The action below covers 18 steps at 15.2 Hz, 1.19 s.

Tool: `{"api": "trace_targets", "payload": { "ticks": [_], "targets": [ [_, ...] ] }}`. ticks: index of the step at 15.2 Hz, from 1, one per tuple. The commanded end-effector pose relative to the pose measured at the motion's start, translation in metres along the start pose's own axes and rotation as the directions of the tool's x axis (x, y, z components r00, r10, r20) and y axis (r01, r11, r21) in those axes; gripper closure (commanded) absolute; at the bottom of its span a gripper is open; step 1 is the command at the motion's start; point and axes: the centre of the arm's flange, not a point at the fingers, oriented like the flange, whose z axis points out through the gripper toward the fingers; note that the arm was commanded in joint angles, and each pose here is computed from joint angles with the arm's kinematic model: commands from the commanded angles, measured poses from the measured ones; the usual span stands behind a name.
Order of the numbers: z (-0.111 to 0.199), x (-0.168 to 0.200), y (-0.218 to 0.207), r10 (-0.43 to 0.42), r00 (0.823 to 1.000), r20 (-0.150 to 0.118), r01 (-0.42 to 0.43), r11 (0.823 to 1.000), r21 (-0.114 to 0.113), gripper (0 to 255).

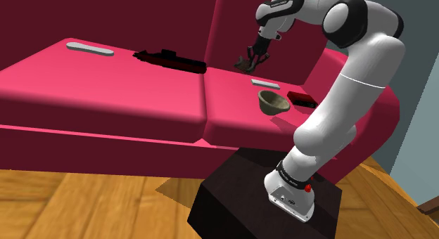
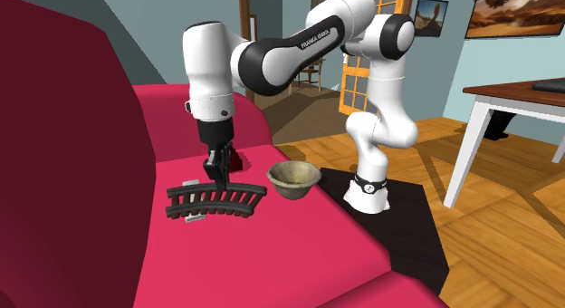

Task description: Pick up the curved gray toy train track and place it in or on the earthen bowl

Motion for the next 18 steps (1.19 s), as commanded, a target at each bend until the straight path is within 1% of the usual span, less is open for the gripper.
{"api": "trace_targets", "payload": {
  "ticks": [1,8,18],
  "targets": [
    [-0.01,0.001,-0.001,0.0,1.0,0.0,0.0,1.0,0.0,255],
    [-0.047,0.001,-0.002,0.0,1.0,0.0,0.0,1.0,0.0,255],
    [-0.058,-0.083,0.1,0.0,1.0,0.0,0.0,1.0,0.0,255]
  ]
}}
